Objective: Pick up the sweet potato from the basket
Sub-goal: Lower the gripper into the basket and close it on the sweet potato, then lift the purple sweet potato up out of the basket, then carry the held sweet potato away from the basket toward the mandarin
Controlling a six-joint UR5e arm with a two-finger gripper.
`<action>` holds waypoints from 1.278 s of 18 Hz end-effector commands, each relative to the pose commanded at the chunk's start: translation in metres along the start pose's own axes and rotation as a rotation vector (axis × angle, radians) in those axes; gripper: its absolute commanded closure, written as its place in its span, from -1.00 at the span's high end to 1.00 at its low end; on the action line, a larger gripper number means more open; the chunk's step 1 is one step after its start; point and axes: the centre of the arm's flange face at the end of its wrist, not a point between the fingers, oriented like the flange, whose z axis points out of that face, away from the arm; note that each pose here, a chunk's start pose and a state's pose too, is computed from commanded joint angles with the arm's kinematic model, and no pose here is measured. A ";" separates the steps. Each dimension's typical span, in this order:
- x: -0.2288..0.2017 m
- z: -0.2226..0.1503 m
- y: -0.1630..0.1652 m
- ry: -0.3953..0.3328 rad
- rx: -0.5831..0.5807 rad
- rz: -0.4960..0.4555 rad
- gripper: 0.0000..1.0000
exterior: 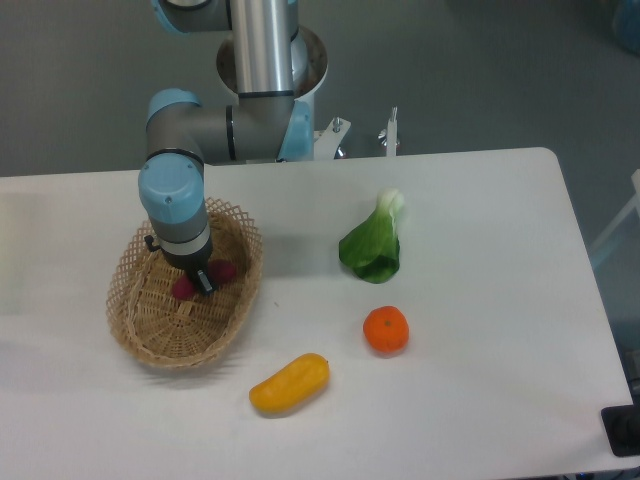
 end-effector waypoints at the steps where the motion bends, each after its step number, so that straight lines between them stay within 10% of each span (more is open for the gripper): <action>1: -0.001 -0.002 0.000 -0.003 0.004 0.000 -0.74; 23: -0.136 -0.129 0.098 -0.241 0.101 -0.272 -0.73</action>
